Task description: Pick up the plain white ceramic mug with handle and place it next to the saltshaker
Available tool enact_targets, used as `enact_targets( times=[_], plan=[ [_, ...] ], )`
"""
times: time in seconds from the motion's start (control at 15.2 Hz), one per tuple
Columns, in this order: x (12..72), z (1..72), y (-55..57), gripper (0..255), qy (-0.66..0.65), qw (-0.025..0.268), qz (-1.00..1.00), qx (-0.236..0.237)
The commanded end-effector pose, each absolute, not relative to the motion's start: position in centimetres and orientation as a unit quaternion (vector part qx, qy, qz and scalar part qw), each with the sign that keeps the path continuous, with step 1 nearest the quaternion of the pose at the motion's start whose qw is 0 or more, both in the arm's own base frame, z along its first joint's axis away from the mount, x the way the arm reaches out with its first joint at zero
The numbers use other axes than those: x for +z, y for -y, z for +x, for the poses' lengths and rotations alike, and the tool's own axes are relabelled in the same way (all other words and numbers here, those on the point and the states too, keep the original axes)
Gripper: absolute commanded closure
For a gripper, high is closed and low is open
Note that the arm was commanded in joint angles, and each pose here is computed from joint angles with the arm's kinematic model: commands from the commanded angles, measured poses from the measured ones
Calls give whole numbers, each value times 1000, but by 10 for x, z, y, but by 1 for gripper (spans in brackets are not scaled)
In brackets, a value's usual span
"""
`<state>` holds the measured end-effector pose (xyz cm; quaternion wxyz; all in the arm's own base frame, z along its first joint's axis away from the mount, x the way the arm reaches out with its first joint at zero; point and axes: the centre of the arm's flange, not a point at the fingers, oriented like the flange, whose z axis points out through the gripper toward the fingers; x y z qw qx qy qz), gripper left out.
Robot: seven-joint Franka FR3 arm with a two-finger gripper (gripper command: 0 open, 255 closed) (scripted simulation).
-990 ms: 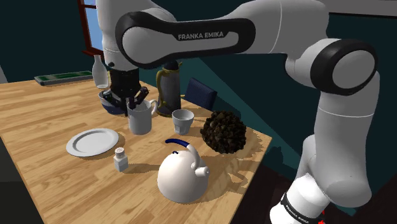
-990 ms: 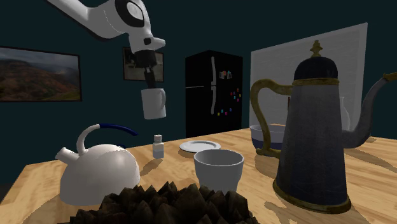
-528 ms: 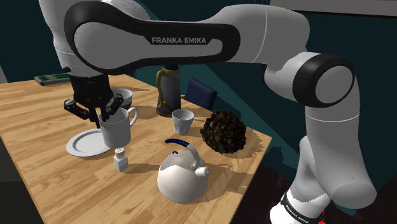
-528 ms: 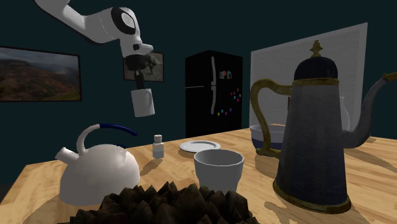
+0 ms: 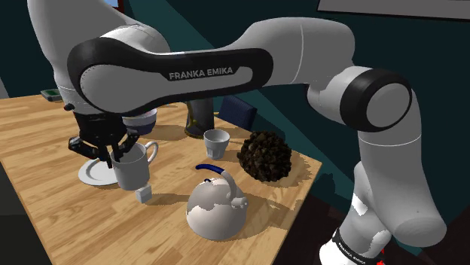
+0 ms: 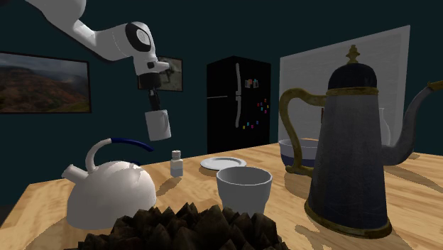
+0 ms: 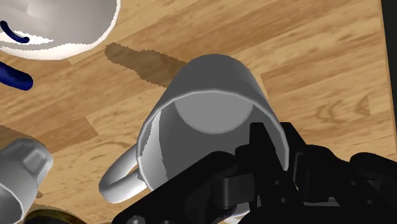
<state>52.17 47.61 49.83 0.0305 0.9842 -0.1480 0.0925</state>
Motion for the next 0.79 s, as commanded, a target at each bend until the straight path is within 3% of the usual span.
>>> enact_targets(
  times=[0.0, 0.73],
  plan=[
    [488, 522, -477, 255, 148, 30, 984, 93],
    [430, 522, -477, 255, 148, 30, 984, 93]
  ],
)
